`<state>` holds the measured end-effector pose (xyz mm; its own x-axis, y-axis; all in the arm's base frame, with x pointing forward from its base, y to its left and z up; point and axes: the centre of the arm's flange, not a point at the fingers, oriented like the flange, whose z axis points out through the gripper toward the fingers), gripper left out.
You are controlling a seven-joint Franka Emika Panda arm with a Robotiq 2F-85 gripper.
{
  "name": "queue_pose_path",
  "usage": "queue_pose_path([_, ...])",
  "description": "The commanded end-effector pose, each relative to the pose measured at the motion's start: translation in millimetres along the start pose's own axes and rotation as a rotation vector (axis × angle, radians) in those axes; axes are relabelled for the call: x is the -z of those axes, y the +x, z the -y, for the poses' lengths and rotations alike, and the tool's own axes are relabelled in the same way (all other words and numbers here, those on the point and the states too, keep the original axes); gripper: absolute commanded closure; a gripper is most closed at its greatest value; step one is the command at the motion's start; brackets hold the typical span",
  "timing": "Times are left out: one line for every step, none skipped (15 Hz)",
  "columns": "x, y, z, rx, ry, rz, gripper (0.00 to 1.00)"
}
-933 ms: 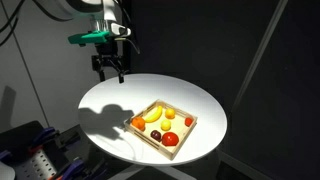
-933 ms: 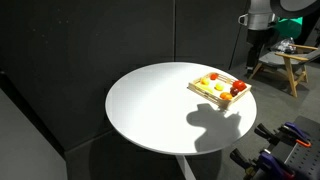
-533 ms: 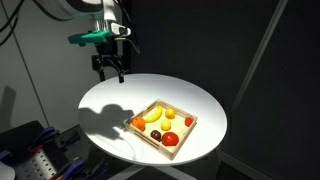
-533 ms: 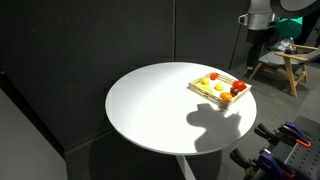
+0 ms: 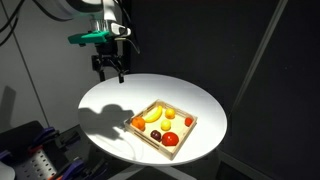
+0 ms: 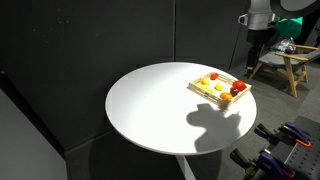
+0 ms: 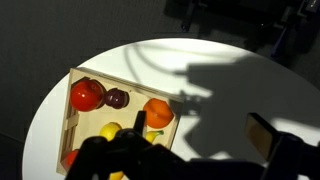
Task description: Remove the lemon from the box
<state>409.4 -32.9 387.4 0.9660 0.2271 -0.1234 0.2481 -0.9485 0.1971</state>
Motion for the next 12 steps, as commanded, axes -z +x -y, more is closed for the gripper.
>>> queue_pose_path([0.0,0.0,0.0,0.000,0.000,0.000,0.00])
queue_pose_path([-0.2,1.8,0.1,0.000,0.002,-0.001,0.00])
queue_pose_path([-0.4,2.8,0.1,-0.001,0.004,0.000,0.00])
queue_pose_path([-0.8,5.2,0.0,-0.001,0.007,-0.001,0.00])
queue_pose_path([-1.5,7.9,-0.3,-0.004,0.011,-0.002,0.00])
queue_pose_path([-1.9,10.1,-0.5,-0.005,0.017,-0.004,0.00])
queue_pose_path([-2.3,11.9,-0.8,-0.007,0.020,-0.004,0.00])
queue_pose_path([-2.3,15.2,-2.2,-0.010,0.028,-0.006,0.00])
queue_pose_path([-2.5,18.3,-3.4,-0.013,0.037,-0.009,0.00])
queue_pose_path([-2.6,22.0,-4.9,-0.018,0.046,-0.014,0.00])
queue_pose_path([-2.8,25.2,-6.1,-0.025,0.053,-0.017,0.00])
queue_pose_path([-2.7,29.6,-8.0,-0.032,0.060,-0.021,0.00])
